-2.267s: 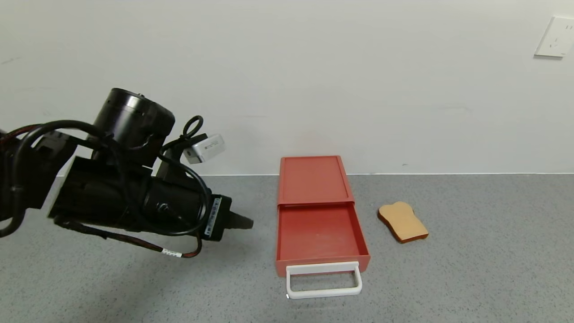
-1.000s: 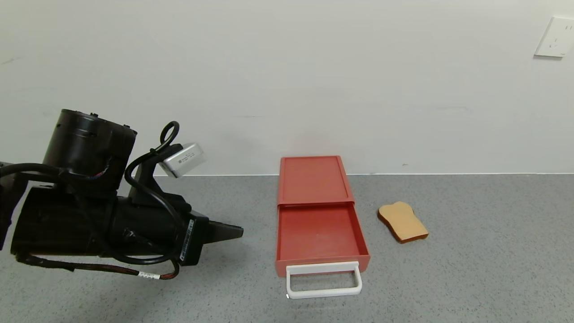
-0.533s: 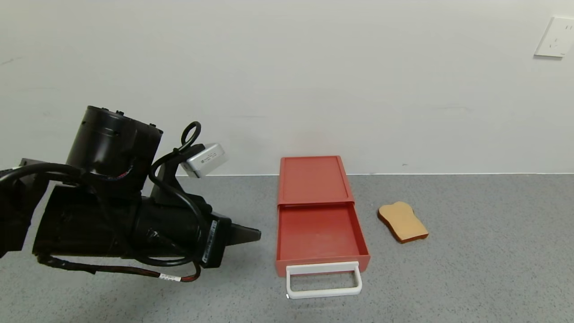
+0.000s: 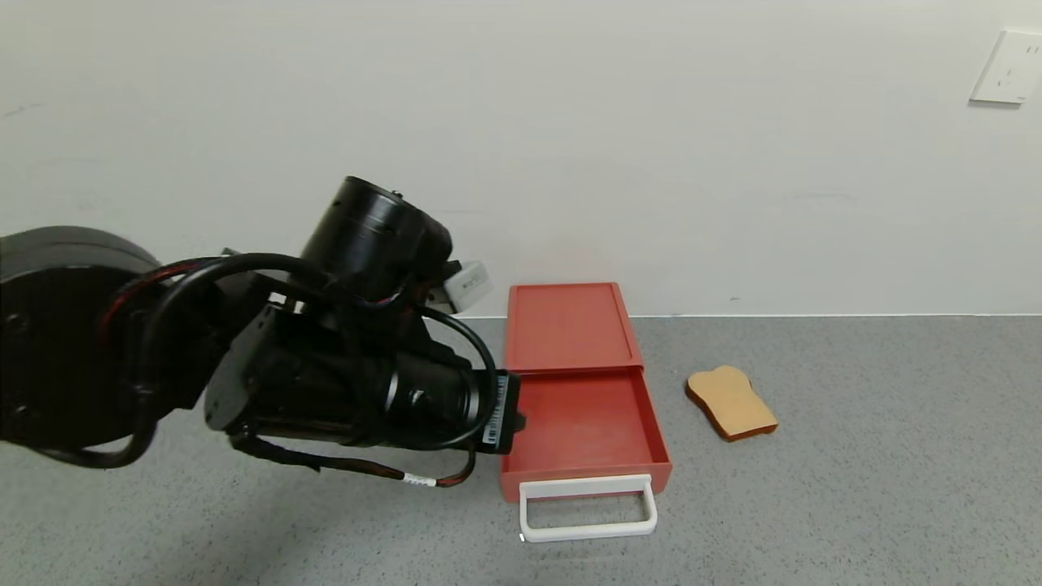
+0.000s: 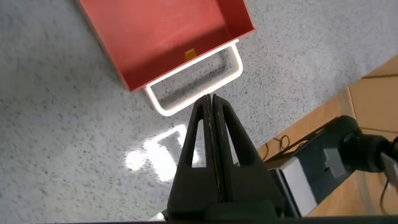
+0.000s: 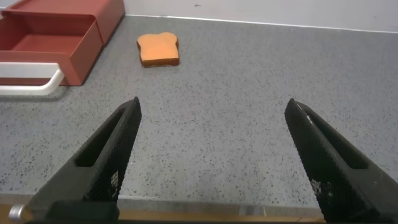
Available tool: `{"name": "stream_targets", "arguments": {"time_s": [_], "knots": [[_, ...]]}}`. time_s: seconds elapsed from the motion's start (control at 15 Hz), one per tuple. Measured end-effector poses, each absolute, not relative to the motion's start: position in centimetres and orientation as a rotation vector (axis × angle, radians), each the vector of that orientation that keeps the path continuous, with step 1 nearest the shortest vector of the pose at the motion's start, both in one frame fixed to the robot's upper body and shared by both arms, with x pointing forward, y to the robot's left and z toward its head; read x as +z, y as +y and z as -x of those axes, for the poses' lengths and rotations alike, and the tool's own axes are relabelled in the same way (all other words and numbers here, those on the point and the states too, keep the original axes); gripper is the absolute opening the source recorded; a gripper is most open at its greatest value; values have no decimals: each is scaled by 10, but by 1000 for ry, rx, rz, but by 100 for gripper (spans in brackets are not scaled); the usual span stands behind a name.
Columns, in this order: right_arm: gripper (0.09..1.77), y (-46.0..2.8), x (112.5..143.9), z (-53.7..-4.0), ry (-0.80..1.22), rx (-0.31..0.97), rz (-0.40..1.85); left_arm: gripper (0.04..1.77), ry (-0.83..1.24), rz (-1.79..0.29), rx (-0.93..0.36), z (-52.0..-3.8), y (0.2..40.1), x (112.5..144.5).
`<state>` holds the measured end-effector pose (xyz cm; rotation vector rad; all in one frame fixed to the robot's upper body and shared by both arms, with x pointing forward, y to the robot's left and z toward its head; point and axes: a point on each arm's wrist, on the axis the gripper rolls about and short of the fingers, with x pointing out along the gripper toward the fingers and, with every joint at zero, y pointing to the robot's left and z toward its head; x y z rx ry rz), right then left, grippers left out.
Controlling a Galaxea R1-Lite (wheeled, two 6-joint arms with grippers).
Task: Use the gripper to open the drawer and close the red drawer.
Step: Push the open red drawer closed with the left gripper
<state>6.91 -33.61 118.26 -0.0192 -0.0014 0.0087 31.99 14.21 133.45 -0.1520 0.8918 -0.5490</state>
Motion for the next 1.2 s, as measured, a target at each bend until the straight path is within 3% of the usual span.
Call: {"name": "stream_targets", "arguments": {"time_s": [0.27,0.8,1.2], "knots": [[170,-336,1183,-69,-1,8,20,11,1076,124,-428,-326,114,1321],[170,-336,1183,-69,-2,9,18,11,1215,75,-330,-328,57,1278],[170,-336,1183,-69,-2,9,18,11,1284,95,-262,-328,37,1250]]}}
